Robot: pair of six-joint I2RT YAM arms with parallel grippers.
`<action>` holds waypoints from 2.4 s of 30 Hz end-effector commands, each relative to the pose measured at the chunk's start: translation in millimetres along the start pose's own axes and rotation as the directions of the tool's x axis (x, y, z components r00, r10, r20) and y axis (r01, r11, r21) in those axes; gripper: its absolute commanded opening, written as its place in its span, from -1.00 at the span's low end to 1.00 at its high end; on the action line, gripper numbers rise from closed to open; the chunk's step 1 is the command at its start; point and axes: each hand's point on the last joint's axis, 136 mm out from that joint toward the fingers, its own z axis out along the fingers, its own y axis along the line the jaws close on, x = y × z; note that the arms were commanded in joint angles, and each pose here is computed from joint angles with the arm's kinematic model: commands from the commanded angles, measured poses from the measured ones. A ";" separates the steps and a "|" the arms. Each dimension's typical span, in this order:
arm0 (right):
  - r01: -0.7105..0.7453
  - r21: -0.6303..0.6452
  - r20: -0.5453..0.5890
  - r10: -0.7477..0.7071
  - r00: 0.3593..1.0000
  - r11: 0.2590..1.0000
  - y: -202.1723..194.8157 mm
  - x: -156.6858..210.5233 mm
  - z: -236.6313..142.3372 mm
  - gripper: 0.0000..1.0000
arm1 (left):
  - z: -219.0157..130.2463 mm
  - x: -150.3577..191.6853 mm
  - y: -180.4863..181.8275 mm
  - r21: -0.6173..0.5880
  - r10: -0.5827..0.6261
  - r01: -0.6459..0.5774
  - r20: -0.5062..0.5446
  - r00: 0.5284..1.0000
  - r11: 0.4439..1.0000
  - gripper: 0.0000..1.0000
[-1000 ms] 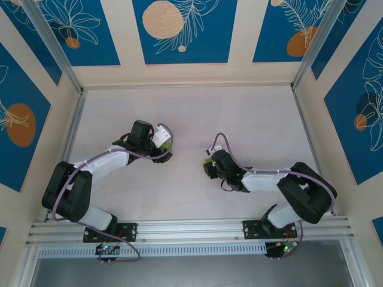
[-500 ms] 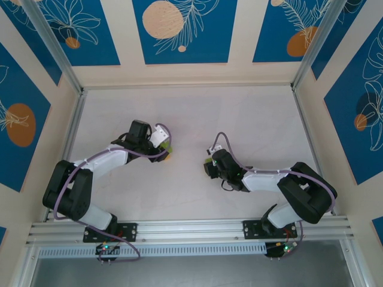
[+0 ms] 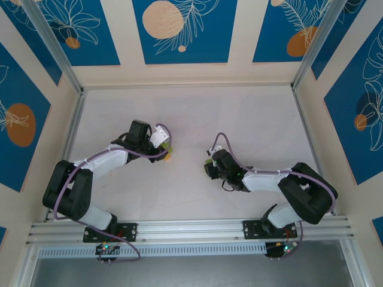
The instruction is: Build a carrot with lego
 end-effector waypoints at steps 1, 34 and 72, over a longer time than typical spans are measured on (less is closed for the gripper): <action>0.010 -0.034 0.042 -0.008 0.999 0.999 7.7 -20.1 -6.0 -0.82 | -0.7 -6.1 0.7 0.034 0.005 -0.005 0.004 1.000 0.999 -0.35; 0.183 -0.783 0.039 -0.247 0.968 0.595 72.6 -140.5 -93.0 -0.86 | -52.2 -42.3 -109.7 0.645 -0.055 -0.016 0.089 0.995 0.764 -0.69; 0.186 -0.896 -0.001 -0.420 0.907 0.404 111.1 -151.1 -69.2 -0.92 | -57.8 -57.2 -110.5 0.692 0.023 -0.112 0.136 0.990 0.713 -0.81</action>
